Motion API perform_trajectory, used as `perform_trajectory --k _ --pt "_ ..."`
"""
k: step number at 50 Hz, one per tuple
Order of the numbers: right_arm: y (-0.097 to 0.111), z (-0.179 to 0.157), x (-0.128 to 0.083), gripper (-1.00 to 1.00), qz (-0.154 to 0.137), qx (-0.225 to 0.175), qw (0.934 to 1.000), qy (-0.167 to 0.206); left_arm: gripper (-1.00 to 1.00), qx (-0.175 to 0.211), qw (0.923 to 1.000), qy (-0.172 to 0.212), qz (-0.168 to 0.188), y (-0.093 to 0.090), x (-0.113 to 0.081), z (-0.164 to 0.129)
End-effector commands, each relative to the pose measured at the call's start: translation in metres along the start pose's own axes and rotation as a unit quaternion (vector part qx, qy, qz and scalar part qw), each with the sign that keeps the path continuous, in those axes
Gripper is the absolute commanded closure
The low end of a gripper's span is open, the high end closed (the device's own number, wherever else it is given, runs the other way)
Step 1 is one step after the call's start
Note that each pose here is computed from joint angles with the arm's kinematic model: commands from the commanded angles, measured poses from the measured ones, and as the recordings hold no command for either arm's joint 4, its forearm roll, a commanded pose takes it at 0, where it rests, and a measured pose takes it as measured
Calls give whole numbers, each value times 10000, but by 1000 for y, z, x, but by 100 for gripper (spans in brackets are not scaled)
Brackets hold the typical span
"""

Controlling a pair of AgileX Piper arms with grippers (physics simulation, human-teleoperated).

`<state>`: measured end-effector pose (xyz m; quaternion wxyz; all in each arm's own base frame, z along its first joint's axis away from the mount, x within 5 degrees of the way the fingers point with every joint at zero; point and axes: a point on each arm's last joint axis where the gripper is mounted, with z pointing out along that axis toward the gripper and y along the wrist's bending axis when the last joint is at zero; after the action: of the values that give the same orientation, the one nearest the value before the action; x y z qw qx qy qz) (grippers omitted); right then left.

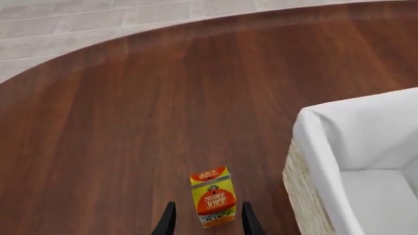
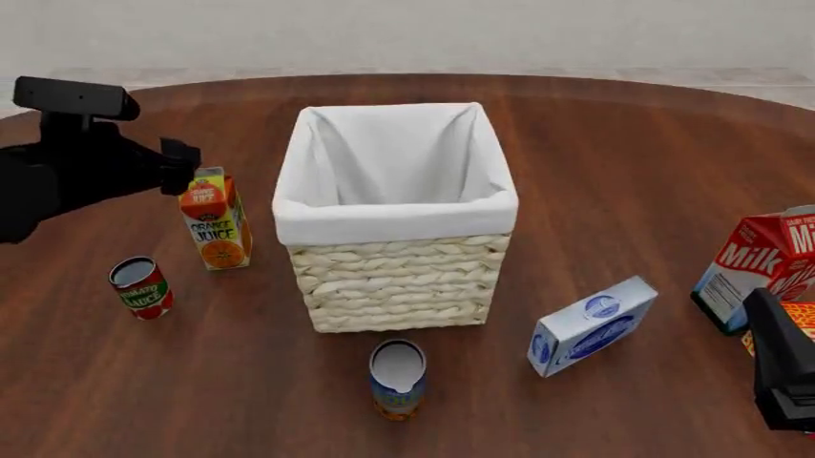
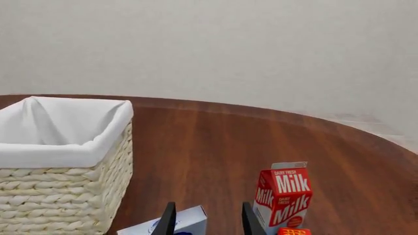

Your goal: Pick up the orange juice, and put it in the basket.

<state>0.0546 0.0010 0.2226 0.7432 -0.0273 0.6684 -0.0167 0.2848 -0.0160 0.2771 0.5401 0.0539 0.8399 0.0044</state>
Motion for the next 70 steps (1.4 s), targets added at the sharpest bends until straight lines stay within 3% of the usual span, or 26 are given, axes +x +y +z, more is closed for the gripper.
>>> perform_trajectory --k 1,30,70 --pt "0 0 0 -100 -6 7 10000 2 -100 -12 10000 56 -35 1 7 13" --pt "0 0 2 -100 -14 25 10000 19 -100 103 9997 184 -145 -8 20 41" --pt "0 0 4 -100 -42 14 10000 37 -100 62 9988 382 -285 -7 43 61"
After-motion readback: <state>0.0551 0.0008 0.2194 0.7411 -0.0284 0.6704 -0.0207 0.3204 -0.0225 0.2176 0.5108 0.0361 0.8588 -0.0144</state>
